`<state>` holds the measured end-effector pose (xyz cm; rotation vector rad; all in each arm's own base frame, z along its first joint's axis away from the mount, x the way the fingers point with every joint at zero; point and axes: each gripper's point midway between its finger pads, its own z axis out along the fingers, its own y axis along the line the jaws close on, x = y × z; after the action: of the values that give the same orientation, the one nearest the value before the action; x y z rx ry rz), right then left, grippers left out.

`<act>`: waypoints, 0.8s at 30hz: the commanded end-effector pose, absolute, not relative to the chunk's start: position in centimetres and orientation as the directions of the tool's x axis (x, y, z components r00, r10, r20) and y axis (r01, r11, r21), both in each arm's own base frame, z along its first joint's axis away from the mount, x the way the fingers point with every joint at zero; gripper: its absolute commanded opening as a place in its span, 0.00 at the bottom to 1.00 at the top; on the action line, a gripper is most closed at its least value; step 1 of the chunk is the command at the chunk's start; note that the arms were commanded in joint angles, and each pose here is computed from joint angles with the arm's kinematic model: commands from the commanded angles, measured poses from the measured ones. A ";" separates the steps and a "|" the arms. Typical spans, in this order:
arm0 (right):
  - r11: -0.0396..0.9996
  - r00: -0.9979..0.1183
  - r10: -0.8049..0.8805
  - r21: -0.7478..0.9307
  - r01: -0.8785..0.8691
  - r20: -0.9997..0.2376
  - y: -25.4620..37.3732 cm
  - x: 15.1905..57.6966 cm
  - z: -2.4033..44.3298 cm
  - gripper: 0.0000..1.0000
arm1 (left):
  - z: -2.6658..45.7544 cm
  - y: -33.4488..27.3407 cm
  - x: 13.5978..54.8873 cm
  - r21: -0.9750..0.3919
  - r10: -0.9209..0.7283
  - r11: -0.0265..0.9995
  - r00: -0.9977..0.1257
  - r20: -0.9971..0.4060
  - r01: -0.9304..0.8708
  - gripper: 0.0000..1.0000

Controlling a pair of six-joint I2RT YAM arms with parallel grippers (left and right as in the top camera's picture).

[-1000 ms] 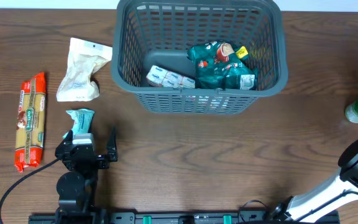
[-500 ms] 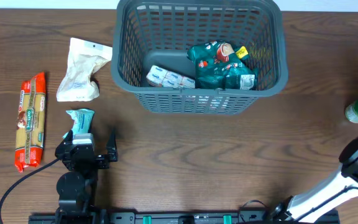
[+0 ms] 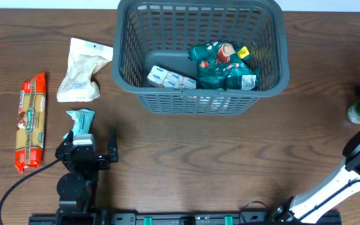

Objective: Pack container

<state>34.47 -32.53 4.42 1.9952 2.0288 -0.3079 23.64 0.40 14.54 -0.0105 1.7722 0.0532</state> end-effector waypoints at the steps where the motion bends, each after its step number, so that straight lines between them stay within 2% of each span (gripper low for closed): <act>1: 0.000 0.011 0.935 0.032 0.999 -0.355 -33.0 34.1 4.2 0.92 | 13.2 0.5 23.7 0.045 0.035 0.998 -0.227 -0.973 -0.038 0.99; 16: -0.093 0.096 0.953 0.024 0.995 -0.288 -33.9 32.0 2.0 0.92 | 13.2 0.5 23.7 0.045 0.035 0.998 -0.227 -0.973 -0.038 0.99; 24: -0.093 0.094 0.954 0.016 0.996 -0.284 -34.1 31.7 1.8 0.92 | 13.2 0.5 23.7 0.045 0.035 0.998 -0.227 -0.973 -0.038 0.99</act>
<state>32.05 -34.12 2.59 2.1338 1.9653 -0.2879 23.64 0.40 14.54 -0.0102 1.7722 0.0535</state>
